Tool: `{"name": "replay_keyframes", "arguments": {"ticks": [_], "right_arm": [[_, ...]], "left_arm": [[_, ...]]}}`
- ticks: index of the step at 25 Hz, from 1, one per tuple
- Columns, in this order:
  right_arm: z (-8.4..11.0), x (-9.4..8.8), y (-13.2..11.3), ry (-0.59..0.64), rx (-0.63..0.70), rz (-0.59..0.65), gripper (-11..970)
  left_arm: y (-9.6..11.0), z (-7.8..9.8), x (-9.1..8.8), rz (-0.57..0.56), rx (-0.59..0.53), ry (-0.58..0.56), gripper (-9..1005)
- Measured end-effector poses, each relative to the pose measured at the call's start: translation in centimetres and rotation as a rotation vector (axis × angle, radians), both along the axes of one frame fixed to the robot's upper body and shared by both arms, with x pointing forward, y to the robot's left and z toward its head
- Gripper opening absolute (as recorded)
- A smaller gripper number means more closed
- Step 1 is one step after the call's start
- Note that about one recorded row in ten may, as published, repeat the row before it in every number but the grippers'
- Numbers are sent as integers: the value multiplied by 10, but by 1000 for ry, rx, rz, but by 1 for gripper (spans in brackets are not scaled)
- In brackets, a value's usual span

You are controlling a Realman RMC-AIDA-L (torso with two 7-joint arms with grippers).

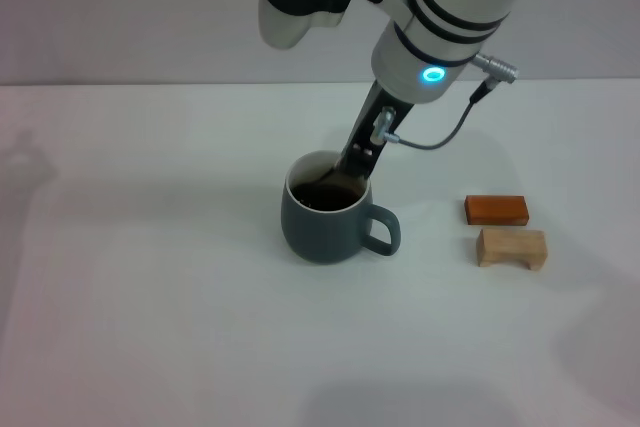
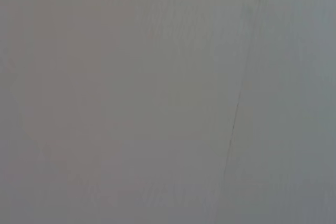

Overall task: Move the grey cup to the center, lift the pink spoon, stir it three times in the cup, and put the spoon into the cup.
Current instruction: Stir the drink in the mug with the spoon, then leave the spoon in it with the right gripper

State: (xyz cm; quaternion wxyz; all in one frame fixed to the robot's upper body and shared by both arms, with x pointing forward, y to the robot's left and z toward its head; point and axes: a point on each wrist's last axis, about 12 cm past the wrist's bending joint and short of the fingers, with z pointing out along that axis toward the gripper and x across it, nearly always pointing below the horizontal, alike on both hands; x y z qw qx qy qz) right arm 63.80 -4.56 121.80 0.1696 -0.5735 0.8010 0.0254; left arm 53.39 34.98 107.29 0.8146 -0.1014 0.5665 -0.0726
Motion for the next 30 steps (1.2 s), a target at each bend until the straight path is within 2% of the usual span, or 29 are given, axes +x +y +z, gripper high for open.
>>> {"name": "replay_keyframes", "arguments": {"ticks": [4, 8, 13, 30], "right_arm": [[0, 6, -4, -42, -18, -29, 182], [-3, 0, -6, 3, -49, -18, 183], [-6, -6, 0, 38, -28, 14, 185], [-6, 0, 1, -6, -4, -34, 192]], "left_arm": [[0, 0, 0, 1, -1, 0, -2], [0, 0, 0, 1, -1, 0, -2], [0, 0, 0, 0, -1, 0, -2], [2, -1, -4, 7, 0, -1, -2]]}}
